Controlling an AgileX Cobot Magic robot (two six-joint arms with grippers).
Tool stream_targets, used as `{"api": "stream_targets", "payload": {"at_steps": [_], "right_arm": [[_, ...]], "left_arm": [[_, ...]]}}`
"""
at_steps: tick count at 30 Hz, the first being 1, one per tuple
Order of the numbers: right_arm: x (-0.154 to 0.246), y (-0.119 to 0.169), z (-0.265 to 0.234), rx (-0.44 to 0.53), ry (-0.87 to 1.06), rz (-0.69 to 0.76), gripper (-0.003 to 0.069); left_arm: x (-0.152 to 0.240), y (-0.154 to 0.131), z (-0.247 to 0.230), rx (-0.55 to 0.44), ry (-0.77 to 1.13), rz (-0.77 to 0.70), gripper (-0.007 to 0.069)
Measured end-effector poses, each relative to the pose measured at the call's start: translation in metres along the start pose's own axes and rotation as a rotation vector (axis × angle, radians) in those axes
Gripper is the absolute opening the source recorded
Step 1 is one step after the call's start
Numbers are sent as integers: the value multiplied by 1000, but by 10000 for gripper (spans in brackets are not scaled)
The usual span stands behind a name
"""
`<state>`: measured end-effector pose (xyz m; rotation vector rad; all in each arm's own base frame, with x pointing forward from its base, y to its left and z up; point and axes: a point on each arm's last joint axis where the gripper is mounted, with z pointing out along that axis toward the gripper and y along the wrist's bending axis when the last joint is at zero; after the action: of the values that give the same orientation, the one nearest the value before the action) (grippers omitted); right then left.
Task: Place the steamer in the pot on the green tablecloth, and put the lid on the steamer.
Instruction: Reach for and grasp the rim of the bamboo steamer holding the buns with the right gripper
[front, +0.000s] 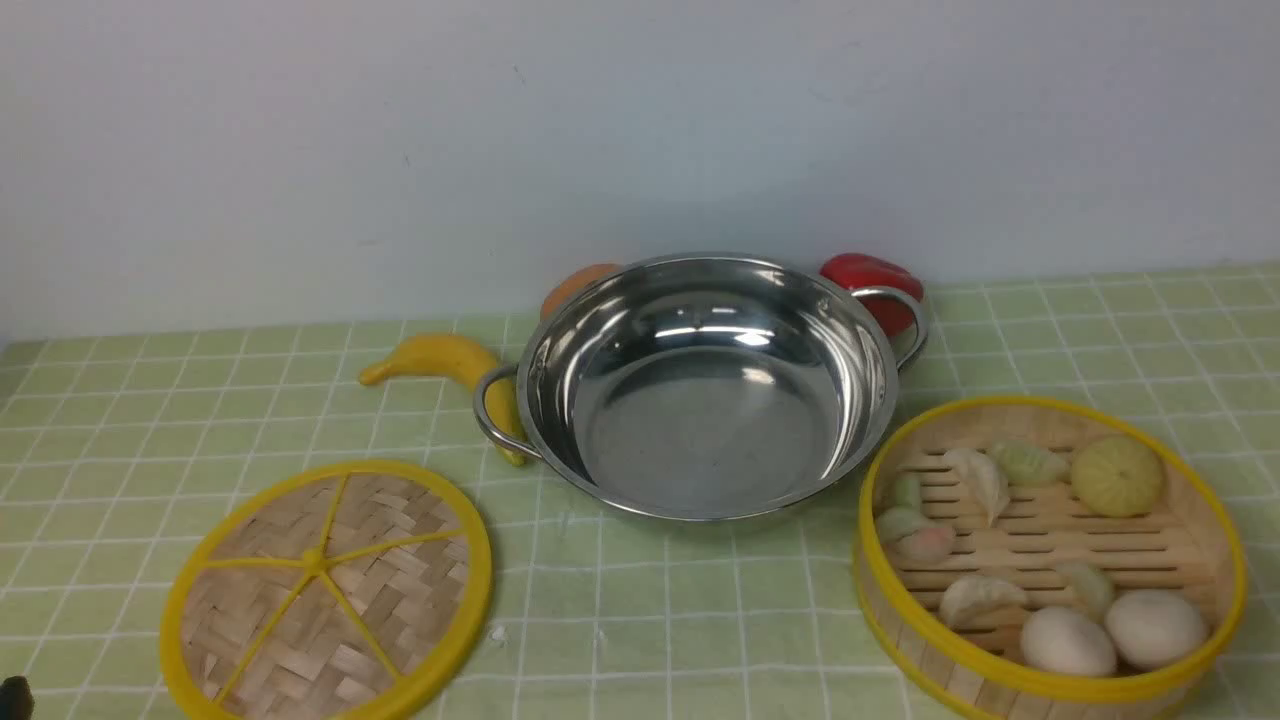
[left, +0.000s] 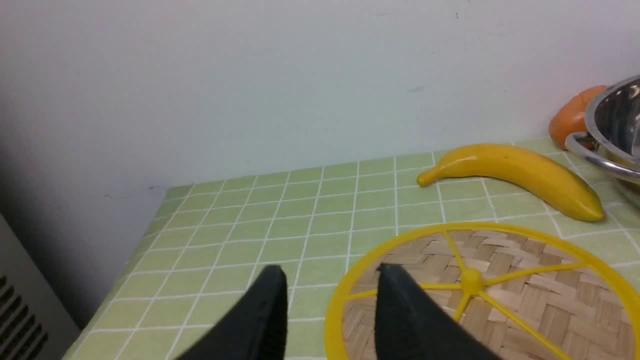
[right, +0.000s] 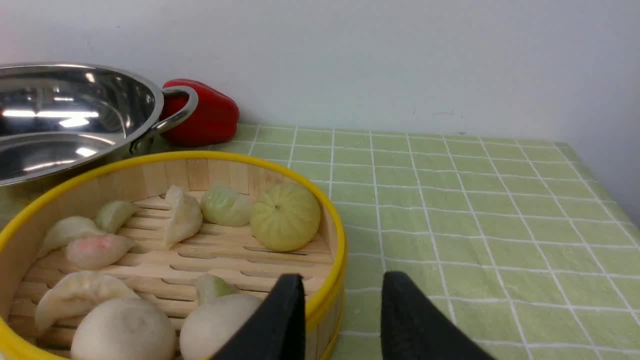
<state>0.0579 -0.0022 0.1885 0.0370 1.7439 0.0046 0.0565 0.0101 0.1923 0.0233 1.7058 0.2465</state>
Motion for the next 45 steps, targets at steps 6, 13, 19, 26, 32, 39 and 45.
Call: {"api": "stream_targets", "payload": {"at_steps": [6,13,19,26,32,39,45], "right_arm": [[0,0,0,0,0,0,242],[0,0,0,0,0,0,242],[0,0,0,0,0,0,242],[-2,1,0,-11,-21,56,242],[-12,5,-1,-89,-116,548,242],[-22,3,-3,-143,-208,937,242],[-25,1,-3,-150,-248,974,242]], "left_arm": [[0,0,0,0,0,0,243],[0,0,0,0,0,0,243],[0,0,0,0,0,0,243],[0,0,0,-1,-3,2,243],[-11,-2,-1,48,-112,-444,243],[-22,1,-3,118,-225,-1060,243],[-28,5,-5,130,-313,-1106,243]]}}
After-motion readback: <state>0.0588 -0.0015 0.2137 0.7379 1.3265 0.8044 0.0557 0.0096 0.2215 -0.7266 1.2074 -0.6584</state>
